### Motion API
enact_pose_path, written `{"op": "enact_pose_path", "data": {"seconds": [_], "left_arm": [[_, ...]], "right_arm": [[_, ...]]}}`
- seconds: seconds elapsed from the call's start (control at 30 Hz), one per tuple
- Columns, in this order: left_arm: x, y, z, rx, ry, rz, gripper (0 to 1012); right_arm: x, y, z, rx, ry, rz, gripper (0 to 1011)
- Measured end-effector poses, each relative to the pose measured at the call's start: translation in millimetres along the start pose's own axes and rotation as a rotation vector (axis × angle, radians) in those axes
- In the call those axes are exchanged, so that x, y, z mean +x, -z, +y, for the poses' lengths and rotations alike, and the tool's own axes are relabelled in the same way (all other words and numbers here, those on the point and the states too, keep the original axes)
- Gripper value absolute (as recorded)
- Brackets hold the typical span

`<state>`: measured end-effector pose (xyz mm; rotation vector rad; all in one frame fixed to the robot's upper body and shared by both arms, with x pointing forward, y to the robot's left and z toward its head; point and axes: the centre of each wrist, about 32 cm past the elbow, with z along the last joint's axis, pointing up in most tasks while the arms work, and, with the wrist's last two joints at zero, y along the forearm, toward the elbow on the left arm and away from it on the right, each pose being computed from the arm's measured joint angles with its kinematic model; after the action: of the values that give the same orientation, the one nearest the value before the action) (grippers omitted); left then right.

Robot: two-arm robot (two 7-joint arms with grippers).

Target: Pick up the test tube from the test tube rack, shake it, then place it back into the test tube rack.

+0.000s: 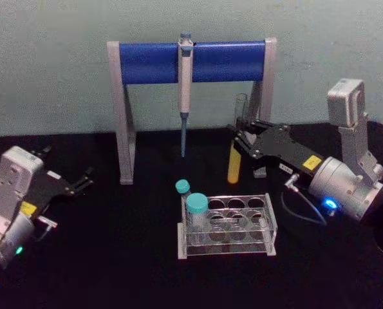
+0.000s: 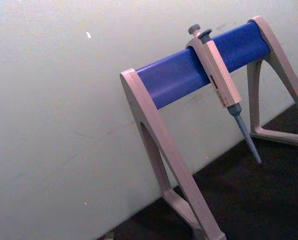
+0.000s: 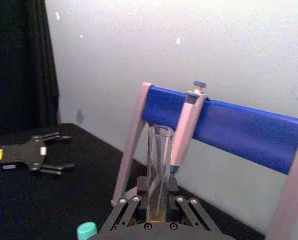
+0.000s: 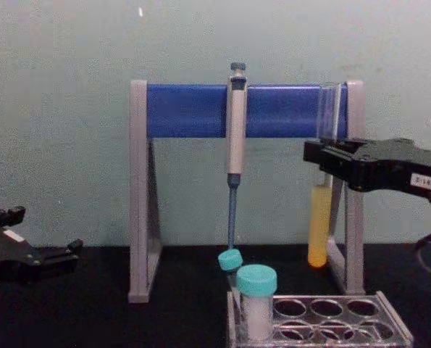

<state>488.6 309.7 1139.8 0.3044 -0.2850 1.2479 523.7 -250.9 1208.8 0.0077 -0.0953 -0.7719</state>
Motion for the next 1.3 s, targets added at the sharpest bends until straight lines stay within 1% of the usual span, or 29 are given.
{"op": "enact_pose_path", "data": {"seconds": [0.1, 0.23, 0.8, 0.93, 1.17, 1.3], "left_arm": [[0.0, 0.0, 0.0, 0.000, 0.000, 0.000, 1010], [0.0, 0.0, 0.0, 0.000, 0.000, 0.000, 1010], [0.0, 0.0, 0.0, 0.000, 0.000, 0.000, 1010], [0.0, 0.0, 0.0, 0.000, 0.000, 0.000, 1010], [0.0, 0.0, 0.0, 0.000, 0.000, 0.000, 1010], [0.0, 0.0, 0.0, 0.000, 0.000, 0.000, 1010]], "right_arm": [[2.4, 0.9, -0.8, -0.001, 0.019, -0.005, 238], [2.8, 1.6, -2.2, -0.003, 0.029, -0.007, 238], [1.7, 0.0, -8.0, -0.001, 0.048, -0.015, 238], [2.1, -1.2, -12.2, 0.001, 0.061, -0.019, 238], [-0.1, -3.8, -25.7, -0.007, 0.081, -0.026, 238], [-6.1, -5.7, -35.9, -0.014, 0.084, -0.027, 238]]}}
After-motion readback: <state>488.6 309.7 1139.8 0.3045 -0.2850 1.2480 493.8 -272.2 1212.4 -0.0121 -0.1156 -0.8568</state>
